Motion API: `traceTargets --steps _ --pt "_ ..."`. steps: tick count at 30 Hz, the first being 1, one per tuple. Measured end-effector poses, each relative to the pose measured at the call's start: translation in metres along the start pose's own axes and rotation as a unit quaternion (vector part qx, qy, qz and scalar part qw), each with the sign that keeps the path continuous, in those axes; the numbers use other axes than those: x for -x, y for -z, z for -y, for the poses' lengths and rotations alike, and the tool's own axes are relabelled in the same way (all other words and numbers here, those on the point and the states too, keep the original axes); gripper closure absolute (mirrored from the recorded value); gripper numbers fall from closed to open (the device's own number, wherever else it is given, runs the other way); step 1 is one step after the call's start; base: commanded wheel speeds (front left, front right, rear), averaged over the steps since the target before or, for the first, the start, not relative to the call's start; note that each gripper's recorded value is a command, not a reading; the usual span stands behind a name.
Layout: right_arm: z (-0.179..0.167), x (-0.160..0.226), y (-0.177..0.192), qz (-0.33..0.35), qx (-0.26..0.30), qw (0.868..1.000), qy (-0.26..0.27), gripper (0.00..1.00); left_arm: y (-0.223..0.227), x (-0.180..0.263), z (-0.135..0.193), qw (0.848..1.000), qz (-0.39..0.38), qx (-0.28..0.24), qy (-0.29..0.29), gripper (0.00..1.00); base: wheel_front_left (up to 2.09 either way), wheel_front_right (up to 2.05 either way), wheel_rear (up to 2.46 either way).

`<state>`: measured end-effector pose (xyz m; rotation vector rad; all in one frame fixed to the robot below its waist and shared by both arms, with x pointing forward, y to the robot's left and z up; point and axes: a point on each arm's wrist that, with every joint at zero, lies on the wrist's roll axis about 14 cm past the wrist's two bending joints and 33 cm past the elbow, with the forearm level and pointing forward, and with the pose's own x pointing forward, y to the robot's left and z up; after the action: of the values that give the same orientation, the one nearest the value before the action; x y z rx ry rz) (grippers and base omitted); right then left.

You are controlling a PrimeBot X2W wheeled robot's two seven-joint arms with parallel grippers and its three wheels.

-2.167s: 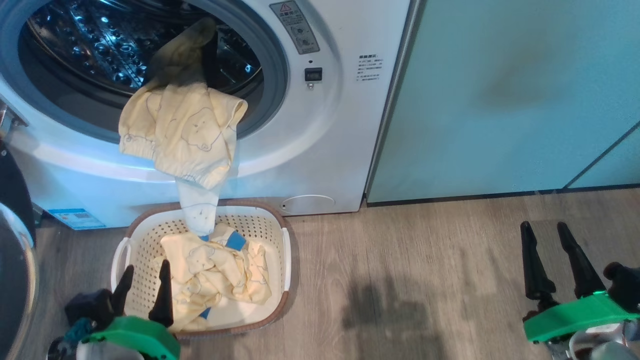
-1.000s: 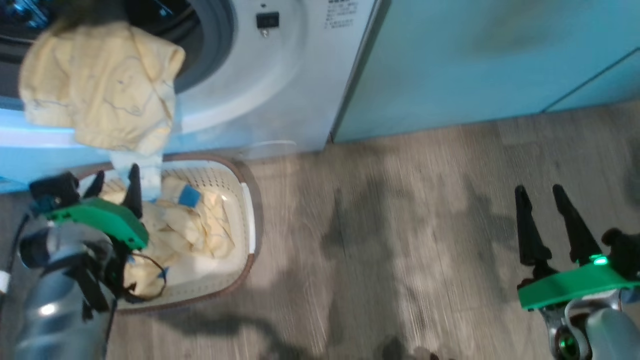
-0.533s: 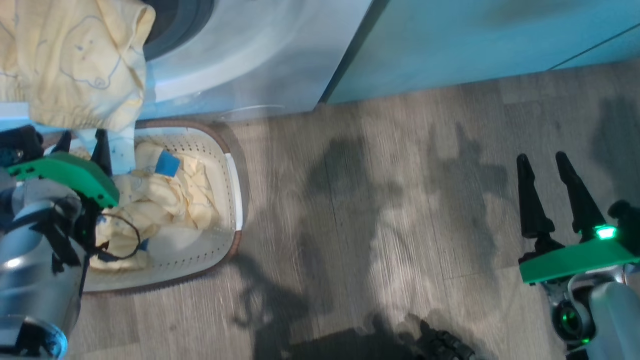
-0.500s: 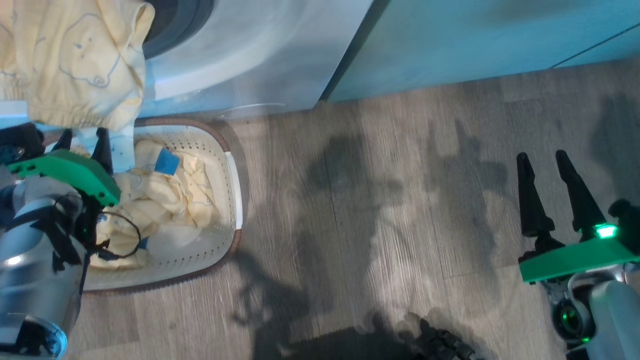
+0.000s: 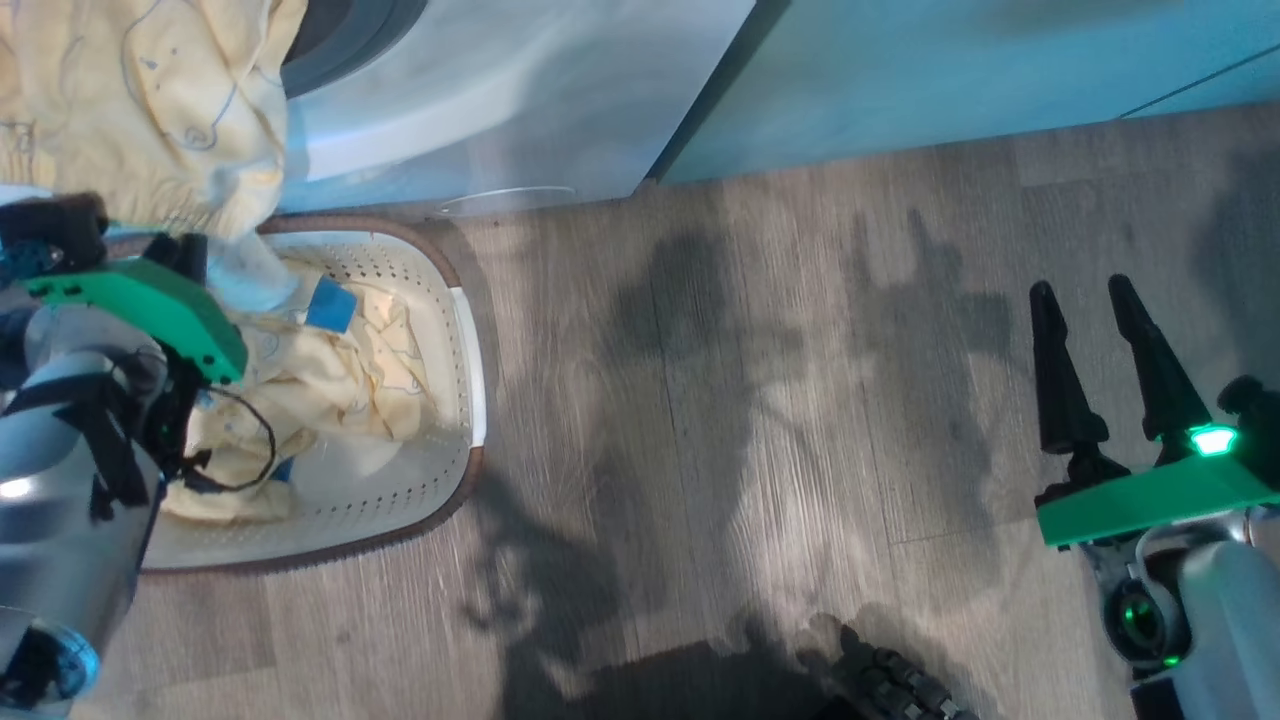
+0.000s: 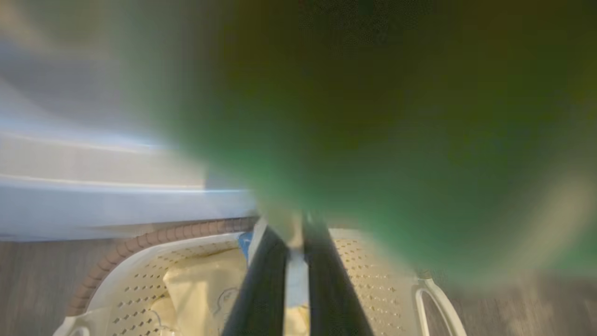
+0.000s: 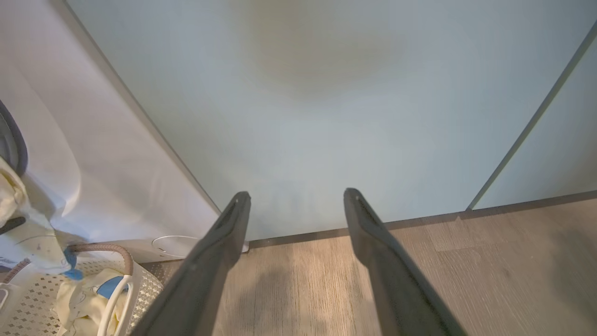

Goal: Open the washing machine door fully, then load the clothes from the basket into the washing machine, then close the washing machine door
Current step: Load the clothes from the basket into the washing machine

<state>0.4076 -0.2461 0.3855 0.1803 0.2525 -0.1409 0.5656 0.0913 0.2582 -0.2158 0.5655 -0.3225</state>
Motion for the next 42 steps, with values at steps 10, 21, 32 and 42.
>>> traceTargets --steps 10,21,32,42 --pt "-0.003 0.006 -0.015 0.021 -0.007 1.0 -0.004 0.0 -0.042 0.025 0.013 0.997 0.071 -0.009 0.026 1.0 0.0 0.0 0.0" --pt "-0.013 0.018 -0.022 0.031 -0.018 0.999 -0.017 0.0 -0.101 0.058 0.032 0.985 0.161 -0.032 0.044 1.0 0.0 0.0 0.0" --pt "-0.014 0.02 -0.026 0.036 -0.017 0.999 -0.019 0.0 -0.14 0.049 0.045 0.977 0.192 -0.072 0.06 1.0 0.0 0.0 0.0" --pt "-0.006 0.017 -0.007 0.009 -0.019 1.0 -0.002 0.0 -0.201 0.0 0.02 0.973 0.196 -0.117 0.029 1.0 0.0 0.0 0.0"
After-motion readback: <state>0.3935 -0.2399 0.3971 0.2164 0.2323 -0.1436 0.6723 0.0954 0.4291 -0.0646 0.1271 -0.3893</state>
